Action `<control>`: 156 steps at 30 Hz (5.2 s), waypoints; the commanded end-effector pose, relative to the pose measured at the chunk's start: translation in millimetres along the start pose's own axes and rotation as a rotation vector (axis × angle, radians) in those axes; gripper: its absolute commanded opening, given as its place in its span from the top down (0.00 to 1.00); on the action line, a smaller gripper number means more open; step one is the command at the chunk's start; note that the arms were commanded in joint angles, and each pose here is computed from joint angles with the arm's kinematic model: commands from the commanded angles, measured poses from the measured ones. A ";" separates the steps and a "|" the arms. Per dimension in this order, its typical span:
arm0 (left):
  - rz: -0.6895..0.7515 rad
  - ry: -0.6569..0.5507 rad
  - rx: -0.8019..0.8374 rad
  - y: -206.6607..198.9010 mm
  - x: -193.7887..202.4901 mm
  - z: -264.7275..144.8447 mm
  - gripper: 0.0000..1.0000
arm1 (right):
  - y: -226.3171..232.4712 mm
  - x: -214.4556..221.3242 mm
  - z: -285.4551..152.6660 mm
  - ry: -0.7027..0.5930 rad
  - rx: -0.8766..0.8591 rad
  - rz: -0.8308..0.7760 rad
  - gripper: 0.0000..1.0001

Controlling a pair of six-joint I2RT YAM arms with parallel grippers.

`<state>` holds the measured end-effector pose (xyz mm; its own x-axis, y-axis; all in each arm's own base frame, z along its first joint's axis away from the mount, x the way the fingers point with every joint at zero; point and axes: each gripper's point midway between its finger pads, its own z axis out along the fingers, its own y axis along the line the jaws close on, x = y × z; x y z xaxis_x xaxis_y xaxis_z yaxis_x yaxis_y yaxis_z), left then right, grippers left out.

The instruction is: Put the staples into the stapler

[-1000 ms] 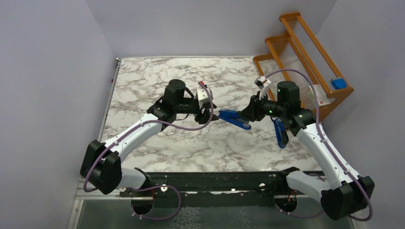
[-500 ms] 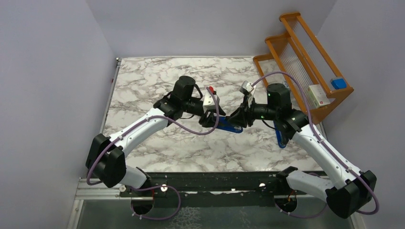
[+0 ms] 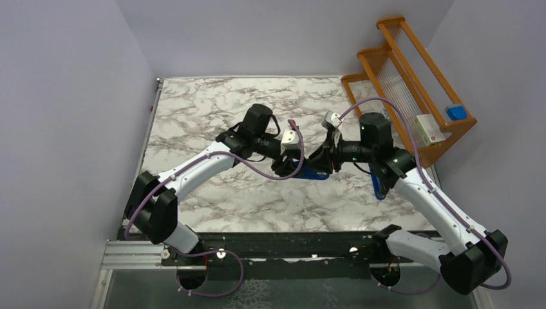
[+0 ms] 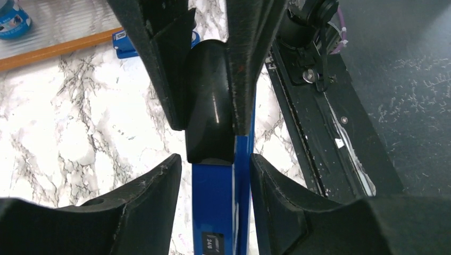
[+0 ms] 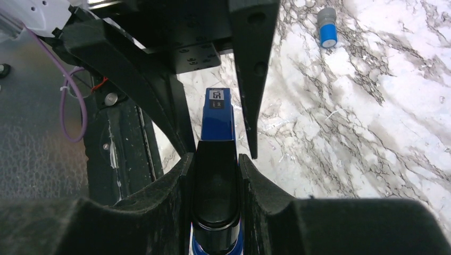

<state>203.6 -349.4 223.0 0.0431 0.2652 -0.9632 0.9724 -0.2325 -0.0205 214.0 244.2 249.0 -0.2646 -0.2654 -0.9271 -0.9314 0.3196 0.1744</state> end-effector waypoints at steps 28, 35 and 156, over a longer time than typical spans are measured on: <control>-0.049 -0.251 -0.455 55.5 -41.8 -33.3 1.00 | -75.6 -14.4 -83.6 -0.614 0.772 0.889 0.27; -0.072 -0.335 -0.475 54.9 -62.1 -38.8 1.00 | -88.4 -9.0 -50.3 -0.629 0.695 1.015 0.40; -0.289 -0.281 -0.475 86.2 -42.7 6.2 0.21 | -116.4 -38.8 -39.3 -0.481 0.752 0.476 0.99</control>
<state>288.2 -379.5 267.1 -0.2100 -0.0666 -0.9754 0.9263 0.3055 -0.2203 316.6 190.1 230.5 -0.4248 0.3883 -0.8178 -0.2690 0.8084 0.5236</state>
